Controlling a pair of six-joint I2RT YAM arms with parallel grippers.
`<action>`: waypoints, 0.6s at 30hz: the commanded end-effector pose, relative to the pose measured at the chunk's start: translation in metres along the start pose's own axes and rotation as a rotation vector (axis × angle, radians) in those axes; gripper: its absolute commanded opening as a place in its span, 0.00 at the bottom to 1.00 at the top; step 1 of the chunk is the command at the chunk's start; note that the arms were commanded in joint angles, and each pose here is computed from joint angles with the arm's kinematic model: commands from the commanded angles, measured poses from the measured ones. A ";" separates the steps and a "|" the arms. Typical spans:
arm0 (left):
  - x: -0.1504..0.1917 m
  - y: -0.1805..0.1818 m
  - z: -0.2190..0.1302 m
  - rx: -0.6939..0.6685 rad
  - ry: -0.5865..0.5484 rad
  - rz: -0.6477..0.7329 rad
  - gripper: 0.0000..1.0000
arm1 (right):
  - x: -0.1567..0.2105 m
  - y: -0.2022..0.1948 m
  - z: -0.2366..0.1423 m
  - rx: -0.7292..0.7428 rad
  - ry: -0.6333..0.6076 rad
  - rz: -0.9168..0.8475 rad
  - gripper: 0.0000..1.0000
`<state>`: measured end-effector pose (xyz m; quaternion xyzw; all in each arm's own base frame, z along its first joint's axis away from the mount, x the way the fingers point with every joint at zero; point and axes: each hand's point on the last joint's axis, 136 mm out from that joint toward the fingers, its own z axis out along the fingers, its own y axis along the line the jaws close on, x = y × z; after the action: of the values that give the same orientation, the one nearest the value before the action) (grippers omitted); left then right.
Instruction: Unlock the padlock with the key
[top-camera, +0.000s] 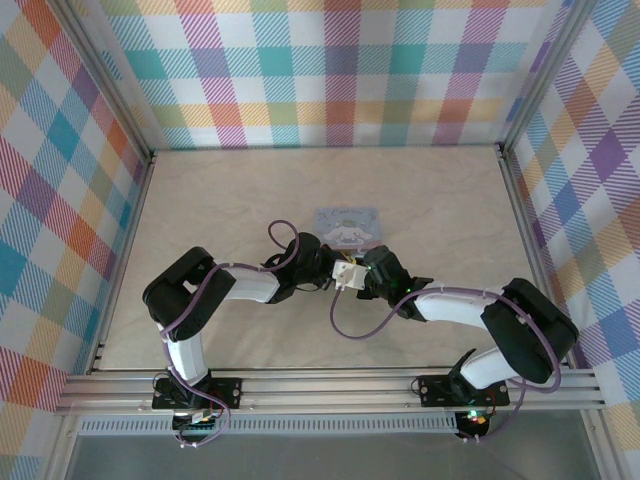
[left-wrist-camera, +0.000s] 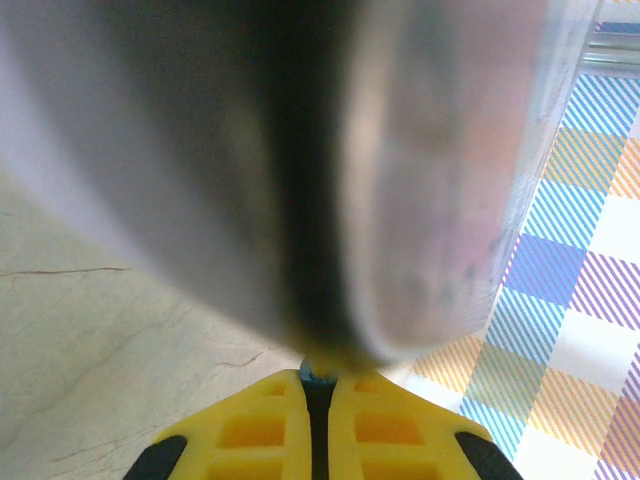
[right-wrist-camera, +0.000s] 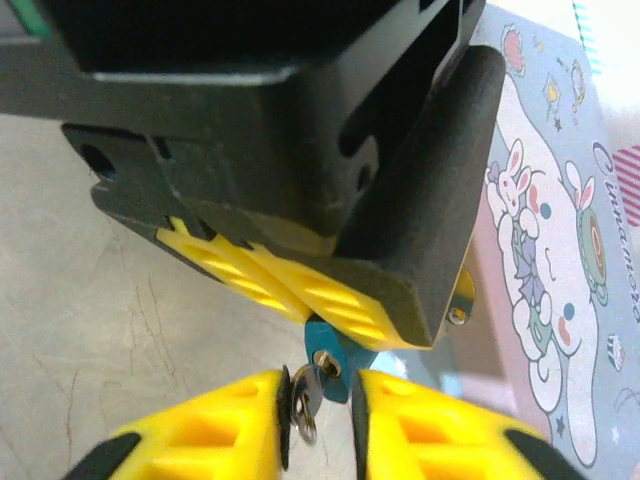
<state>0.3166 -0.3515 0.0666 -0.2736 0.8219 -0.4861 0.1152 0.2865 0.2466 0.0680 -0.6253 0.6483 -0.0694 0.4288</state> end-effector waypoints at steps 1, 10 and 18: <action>0.010 0.011 0.003 -0.048 0.041 -0.019 0.08 | -0.004 -0.008 0.002 0.045 -0.006 0.034 0.22; 0.011 0.012 0.003 -0.049 0.041 -0.020 0.08 | 0.000 -0.008 0.004 0.060 0.015 0.073 0.08; 0.011 0.011 0.004 -0.048 0.041 -0.019 0.08 | 0.001 -0.021 0.002 0.127 0.023 0.197 0.00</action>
<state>0.3205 -0.3504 0.0676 -0.2858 0.8175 -0.4855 0.1198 0.2902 0.2466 0.0683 -0.5836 0.6809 -0.0681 0.4372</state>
